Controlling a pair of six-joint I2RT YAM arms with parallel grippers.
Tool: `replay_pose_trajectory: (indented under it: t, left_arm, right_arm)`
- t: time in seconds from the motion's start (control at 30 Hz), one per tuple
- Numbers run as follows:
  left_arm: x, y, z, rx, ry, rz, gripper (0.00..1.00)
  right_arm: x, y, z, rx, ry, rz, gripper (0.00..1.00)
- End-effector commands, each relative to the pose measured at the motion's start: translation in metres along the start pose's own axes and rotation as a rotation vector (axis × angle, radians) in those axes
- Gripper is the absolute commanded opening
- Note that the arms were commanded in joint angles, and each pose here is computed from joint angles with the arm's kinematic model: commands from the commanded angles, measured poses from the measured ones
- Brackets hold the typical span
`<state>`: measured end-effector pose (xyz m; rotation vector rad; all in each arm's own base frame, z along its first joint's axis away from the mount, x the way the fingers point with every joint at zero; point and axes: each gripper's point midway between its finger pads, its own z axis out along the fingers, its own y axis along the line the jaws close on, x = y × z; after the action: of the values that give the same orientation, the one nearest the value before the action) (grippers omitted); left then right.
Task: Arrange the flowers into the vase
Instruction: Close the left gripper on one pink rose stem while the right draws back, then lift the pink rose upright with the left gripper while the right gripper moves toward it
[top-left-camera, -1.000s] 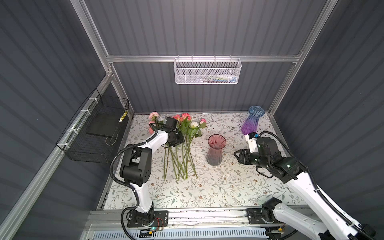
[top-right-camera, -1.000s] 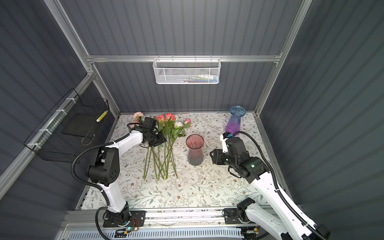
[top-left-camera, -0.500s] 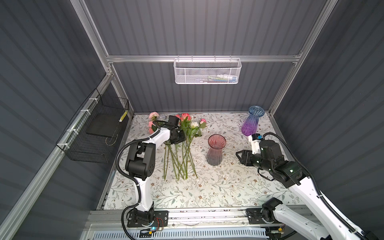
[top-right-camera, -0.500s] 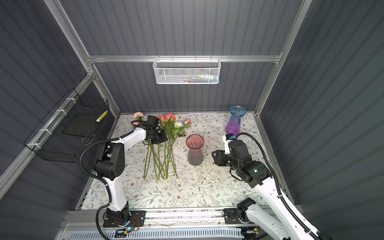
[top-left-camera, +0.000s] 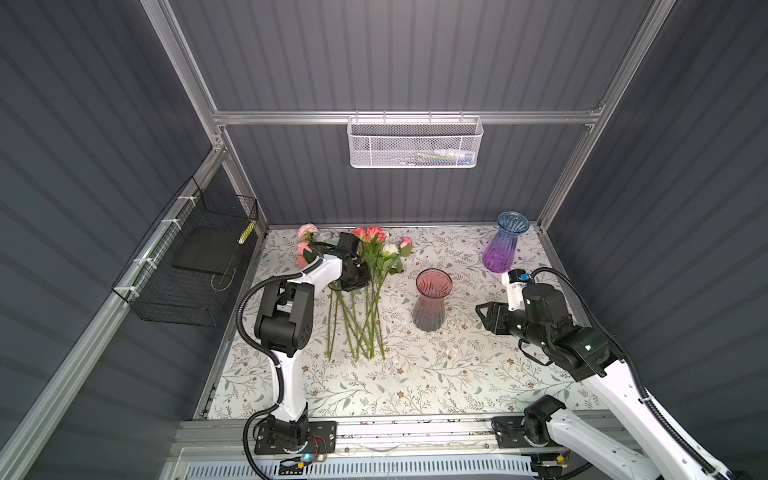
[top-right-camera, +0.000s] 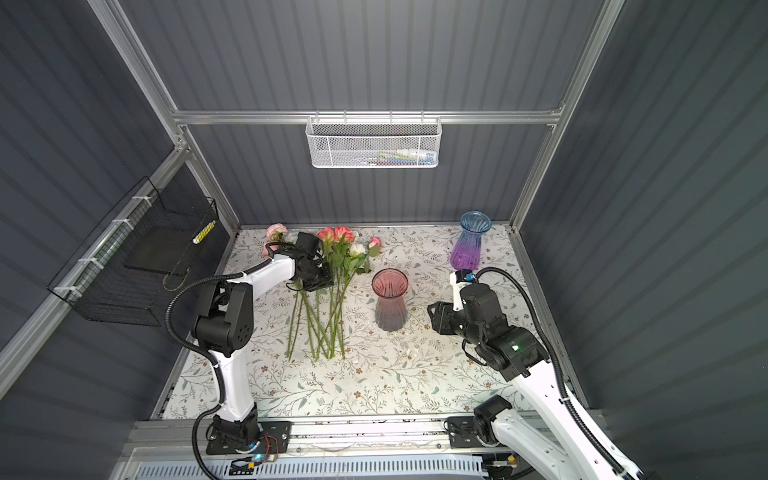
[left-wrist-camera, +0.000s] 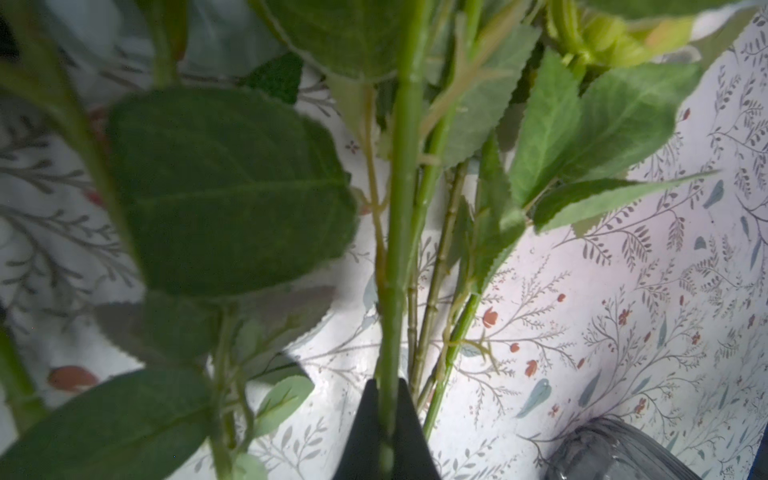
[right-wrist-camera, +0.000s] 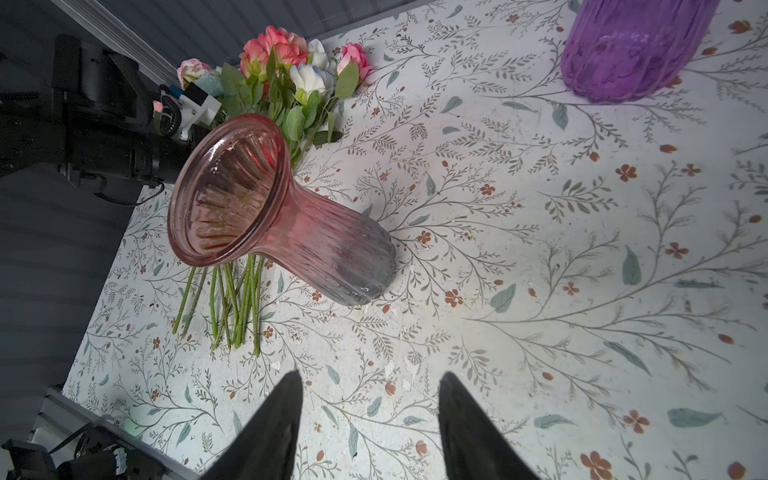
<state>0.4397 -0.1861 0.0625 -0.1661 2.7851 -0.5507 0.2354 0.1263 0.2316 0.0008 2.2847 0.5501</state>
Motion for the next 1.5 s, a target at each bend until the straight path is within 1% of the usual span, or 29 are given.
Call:
replay_pose_trajectory:
  t: [0.0, 0.2, 0.3, 0.37, 0.5, 0.67, 0.77, 0.8, 0.83, 0.9, 0.97, 1.03, 1.1, 1.2, 1.27, 1.37, 1.47]
  left_arm:
    - [-0.016, -0.022, -0.047, 0.049, -0.073, 0.041, 0.01]
    - [-0.017, -0.032, -0.088, 0.071, -0.134, 0.067, 0.0]
    - [-0.016, -0.038, -0.113, 0.087, -0.178, 0.09, 0.0]
    - [-0.016, -0.047, -0.137, 0.125, -0.231, 0.127, 0.0]
    - [-0.007, -0.068, -0.188, 0.256, -0.386, 0.213, 0.0]
    - [0.01, -0.078, -0.254, 0.385, -0.637, 0.261, 0.0]
    - [0.023, -0.092, -0.294, 0.509, -0.765, 0.316, 0.0]
    - [0.025, -0.095, -0.307, 0.536, -0.805, 0.323, 0.0]
    - [0.031, -0.104, -0.322, 0.591, -0.825, 0.353, 0.0]
    - [0.037, -0.112, -0.346, 0.648, -0.857, 0.362, 0.0]
    - [0.044, -0.12, -0.363, 0.715, -0.868, 0.365, 0.0]
    - [0.049, -0.126, -0.37, 0.761, -0.853, 0.363, 0.0]
    - [0.051, -0.128, -0.372, 0.781, -0.829, 0.346, 0.0]
    - [0.053, -0.127, -0.366, 0.786, -0.79, 0.314, 0.0]
    - [0.054, -0.124, -0.361, 0.782, -0.777, 0.292, 0.0]
    - [0.055, -0.121, -0.354, 0.779, -0.767, 0.271, 0.0]
    - [0.055, -0.118, -0.351, 0.765, -0.761, 0.259, 0.0]
  right_arm:
    - [-0.003, 0.0, -0.003, 0.002, -0.008, -0.005, 0.55]
    - [-0.008, 0.01, -0.002, -0.041, -0.006, 0.006, 0.55]
    - [-0.01, 0.016, -0.003, -0.068, -0.005, 0.012, 0.54]
    - [-0.012, 0.02, -0.004, -0.088, -0.011, 0.016, 0.54]
    - [-0.018, 0.033, -0.009, -0.152, -0.027, 0.005, 0.54]
    - [-0.039, 0.07, -0.018, -0.309, -0.056, 0.0, 0.54]
    - [-0.053, 0.085, -0.022, -0.329, -0.083, -0.024, 0.53]
    - [-0.058, 0.091, -0.023, -0.335, -0.09, -0.035, 0.54]
    - [-0.063, 0.1, -0.025, -0.353, -0.093, -0.051, 0.56]
    - [-0.075, 0.124, -0.031, -0.391, -0.102, -0.086, 0.57]
    - [-0.084, 0.153, -0.034, -0.419, -0.12, -0.158, 0.58]
    - [-0.087, 0.179, -0.032, -0.43, -0.13, -0.232, 0.59]
    - [-0.082, 0.202, -0.017, -0.429, -0.1, -0.307, 0.59]
    - [-0.07, 0.233, 0.002, -0.428, -0.042, -0.422, 0.59]
    - [-0.063, 0.252, 0.013, -0.424, -0.028, -0.498, 0.59]
    - [-0.056, 0.273, 0.024, -0.431, -0.015, -0.561, 0.59]
    - [-0.049, 0.284, 0.034, -0.432, -0.001, -0.595, 0.55]
